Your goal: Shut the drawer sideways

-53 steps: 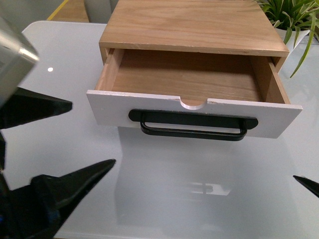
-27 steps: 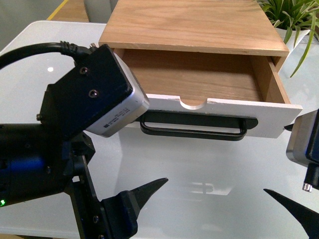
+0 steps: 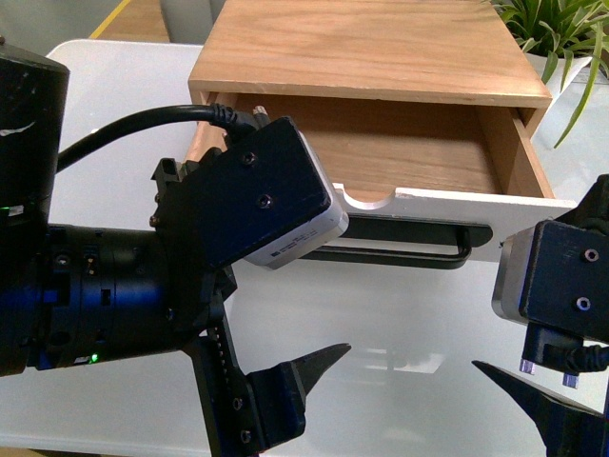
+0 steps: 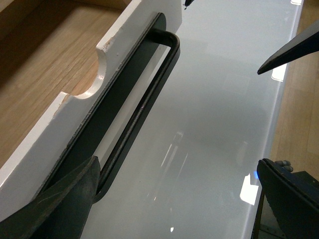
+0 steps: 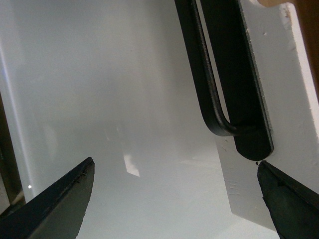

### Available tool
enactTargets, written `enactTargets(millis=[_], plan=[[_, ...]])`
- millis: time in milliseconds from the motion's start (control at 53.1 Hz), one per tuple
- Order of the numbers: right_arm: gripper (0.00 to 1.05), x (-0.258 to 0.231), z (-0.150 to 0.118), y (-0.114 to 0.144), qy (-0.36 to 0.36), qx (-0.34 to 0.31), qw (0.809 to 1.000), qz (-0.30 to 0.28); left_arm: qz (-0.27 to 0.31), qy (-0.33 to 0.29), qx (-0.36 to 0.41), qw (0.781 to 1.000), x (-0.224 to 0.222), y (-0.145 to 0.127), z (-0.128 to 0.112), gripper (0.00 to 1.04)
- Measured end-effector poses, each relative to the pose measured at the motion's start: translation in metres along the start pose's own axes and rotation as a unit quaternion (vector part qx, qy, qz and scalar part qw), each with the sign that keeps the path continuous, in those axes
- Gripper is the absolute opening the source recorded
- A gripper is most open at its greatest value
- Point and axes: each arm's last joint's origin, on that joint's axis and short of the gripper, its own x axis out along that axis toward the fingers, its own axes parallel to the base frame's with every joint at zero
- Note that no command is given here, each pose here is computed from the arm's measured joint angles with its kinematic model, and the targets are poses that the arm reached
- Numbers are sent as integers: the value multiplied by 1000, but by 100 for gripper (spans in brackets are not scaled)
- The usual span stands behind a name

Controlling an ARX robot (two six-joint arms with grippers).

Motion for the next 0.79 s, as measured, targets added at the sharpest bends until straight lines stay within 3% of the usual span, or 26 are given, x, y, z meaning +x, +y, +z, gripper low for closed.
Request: enactTargets(millis=[791], plan=[[96,13,6,-8,-5,-18,1000,2,-20,28,9,999,29,20,-5,96]])
